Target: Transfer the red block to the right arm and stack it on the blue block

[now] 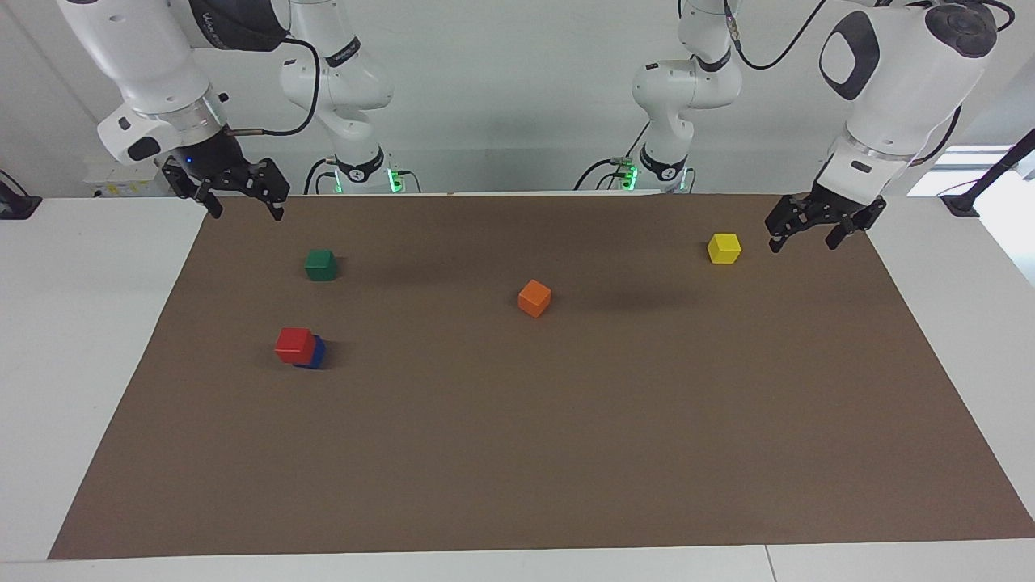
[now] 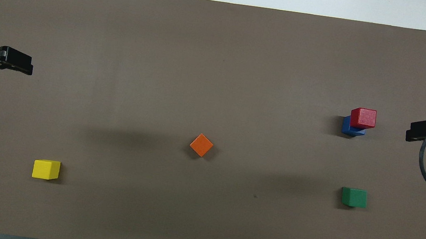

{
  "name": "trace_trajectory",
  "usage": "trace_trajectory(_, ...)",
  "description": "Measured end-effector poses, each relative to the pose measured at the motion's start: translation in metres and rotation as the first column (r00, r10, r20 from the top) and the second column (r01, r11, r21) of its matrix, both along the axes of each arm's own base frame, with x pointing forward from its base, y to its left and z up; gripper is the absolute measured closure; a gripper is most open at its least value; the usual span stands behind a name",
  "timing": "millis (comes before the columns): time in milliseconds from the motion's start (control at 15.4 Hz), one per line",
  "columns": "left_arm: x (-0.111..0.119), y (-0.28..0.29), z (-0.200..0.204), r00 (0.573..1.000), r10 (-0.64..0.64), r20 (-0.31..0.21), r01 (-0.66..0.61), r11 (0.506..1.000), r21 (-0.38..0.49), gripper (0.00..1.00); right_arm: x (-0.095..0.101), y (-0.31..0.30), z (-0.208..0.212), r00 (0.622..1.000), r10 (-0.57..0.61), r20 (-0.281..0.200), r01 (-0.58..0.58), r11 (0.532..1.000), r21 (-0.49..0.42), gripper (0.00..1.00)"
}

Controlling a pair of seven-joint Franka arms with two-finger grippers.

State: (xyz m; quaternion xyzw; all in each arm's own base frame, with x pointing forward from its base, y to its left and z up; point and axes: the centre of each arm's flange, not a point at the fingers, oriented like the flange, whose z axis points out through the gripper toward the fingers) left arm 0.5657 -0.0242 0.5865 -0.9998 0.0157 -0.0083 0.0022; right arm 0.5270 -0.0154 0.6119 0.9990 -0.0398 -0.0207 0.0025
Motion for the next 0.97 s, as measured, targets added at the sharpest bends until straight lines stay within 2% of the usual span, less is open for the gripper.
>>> trace_trajectory(971, 0.0000, 0.0000, 0.0001, 1.000, 0.000, 0.000, 0.000, 1.000, 0.000, 0.00, -0.0018, -0.0012, 0.0091, 1.000, -0.002, -0.012, 0.002, 1.000, 0.001, 0.00)
